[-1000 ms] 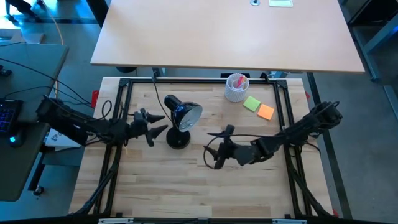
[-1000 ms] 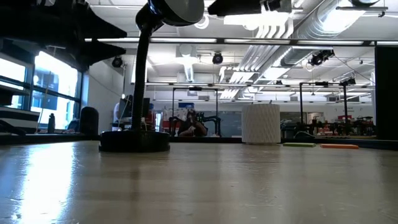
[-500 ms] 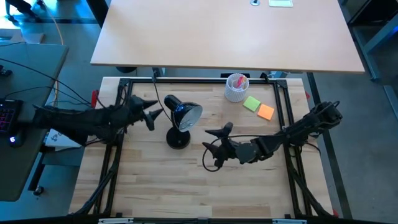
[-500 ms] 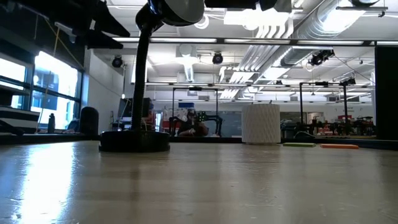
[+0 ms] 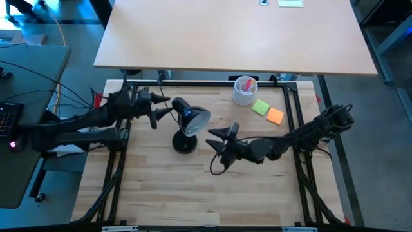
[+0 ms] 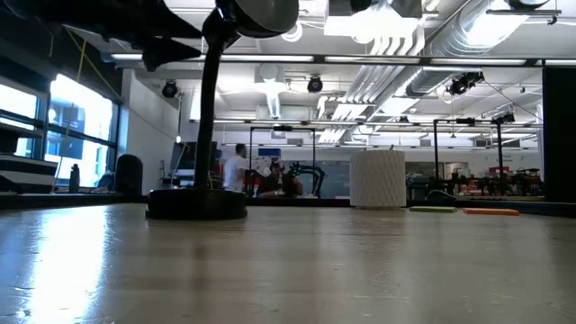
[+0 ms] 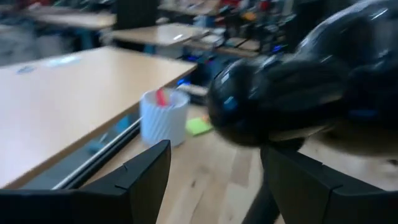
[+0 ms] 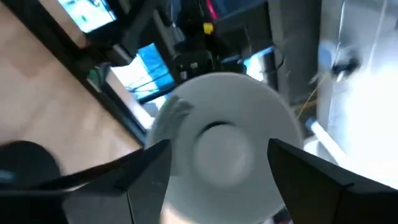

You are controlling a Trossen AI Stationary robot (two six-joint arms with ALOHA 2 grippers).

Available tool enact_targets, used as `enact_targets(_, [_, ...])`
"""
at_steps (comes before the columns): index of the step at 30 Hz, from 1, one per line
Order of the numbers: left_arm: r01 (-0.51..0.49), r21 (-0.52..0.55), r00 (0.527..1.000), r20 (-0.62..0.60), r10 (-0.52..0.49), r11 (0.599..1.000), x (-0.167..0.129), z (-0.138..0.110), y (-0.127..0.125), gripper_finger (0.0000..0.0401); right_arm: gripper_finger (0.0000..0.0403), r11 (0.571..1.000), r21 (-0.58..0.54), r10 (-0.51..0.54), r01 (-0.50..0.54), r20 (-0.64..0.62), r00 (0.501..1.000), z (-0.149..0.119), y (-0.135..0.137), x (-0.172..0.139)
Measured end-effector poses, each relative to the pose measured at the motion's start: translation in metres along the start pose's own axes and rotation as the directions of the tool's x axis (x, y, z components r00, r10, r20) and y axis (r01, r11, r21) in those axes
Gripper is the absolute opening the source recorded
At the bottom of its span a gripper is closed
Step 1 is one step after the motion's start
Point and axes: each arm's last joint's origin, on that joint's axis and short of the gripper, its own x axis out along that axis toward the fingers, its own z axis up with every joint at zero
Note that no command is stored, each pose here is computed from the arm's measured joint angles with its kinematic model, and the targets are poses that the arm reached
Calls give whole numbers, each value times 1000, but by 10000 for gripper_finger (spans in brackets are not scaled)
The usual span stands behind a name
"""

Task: Screw lightbulb
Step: Insert the lightbulb into the lamp

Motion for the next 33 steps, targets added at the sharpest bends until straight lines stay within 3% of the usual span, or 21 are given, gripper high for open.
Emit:
enact_targets(4, [98,33,994,46,-99,995,8,4,6,245,263,987,-154,45,-35,58,997,-18,-3,16])
enact_targets(9, [102,38,994,39,-103,994,18,2,12,245,263,991,-129,34,-38,-29,999,-37,-16,33])
enact_targets(15, [95,62,995,18,-97,994,24,-1,15,245,263,986,-111,123,-128,-53,991,-28,-31,42])
enact_targets(23, [95,104,994,43,-100,990,22,2,14,245,263,985,-127,91,-115,-180,979,-10,-25,62])
enact_targets(28, [92,122,995,29,-96,988,21,1,14,245,263,983,-168,20,-74,-302,953,-3,-23,73])
enact_targets(33, [88,148,995,30,-93,985,22,0,15,245,263,979,-186,16,-82,-331,944,-2,-25,75])
